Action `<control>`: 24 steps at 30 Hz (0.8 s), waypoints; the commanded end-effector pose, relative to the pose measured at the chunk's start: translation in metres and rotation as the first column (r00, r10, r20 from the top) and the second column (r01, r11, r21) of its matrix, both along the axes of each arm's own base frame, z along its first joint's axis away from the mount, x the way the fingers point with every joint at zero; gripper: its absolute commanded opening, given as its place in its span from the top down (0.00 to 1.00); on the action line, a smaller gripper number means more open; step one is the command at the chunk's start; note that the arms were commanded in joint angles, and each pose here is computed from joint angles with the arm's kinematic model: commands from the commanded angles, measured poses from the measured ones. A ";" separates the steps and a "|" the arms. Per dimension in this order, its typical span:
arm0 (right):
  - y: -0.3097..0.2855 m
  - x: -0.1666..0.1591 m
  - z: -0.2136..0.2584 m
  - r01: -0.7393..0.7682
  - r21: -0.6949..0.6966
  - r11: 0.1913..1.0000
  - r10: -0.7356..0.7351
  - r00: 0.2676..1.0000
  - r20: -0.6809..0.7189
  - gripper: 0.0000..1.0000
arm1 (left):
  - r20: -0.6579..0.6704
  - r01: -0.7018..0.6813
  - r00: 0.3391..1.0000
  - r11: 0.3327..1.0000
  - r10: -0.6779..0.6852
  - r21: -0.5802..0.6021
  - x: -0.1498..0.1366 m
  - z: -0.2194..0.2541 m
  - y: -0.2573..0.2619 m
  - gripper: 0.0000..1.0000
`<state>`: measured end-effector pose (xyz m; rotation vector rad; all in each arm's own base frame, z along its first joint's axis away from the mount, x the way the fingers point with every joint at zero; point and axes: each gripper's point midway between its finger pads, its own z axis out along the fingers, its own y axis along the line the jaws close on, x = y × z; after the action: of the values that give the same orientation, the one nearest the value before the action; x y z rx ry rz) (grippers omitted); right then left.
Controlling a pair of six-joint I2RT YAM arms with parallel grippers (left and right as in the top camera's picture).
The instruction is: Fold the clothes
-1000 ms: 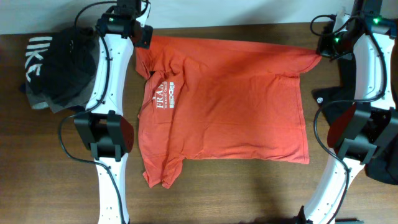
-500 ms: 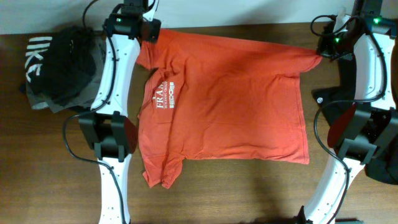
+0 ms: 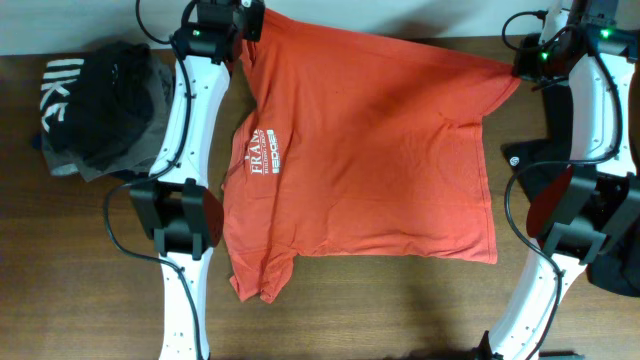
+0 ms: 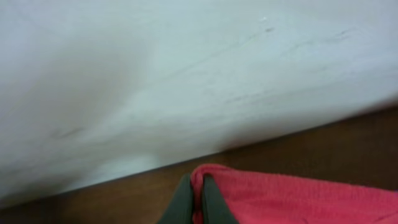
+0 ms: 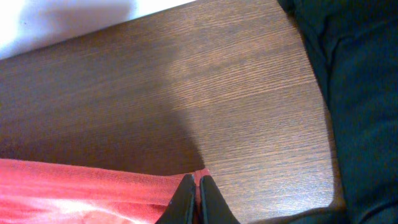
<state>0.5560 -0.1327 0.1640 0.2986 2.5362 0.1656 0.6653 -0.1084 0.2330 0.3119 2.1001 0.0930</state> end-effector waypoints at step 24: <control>-0.011 -0.006 -0.001 0.034 -0.033 0.999 -0.035 0.999 -0.021 0.96 | -0.017 0.225 0.974 0.974 -0.225 0.024 -0.013 -0.045 -0.125 0.99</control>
<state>0.5528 -0.1358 0.1617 0.3134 2.5512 0.1415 0.6601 -0.2149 0.1859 0.5057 2.0764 -0.0036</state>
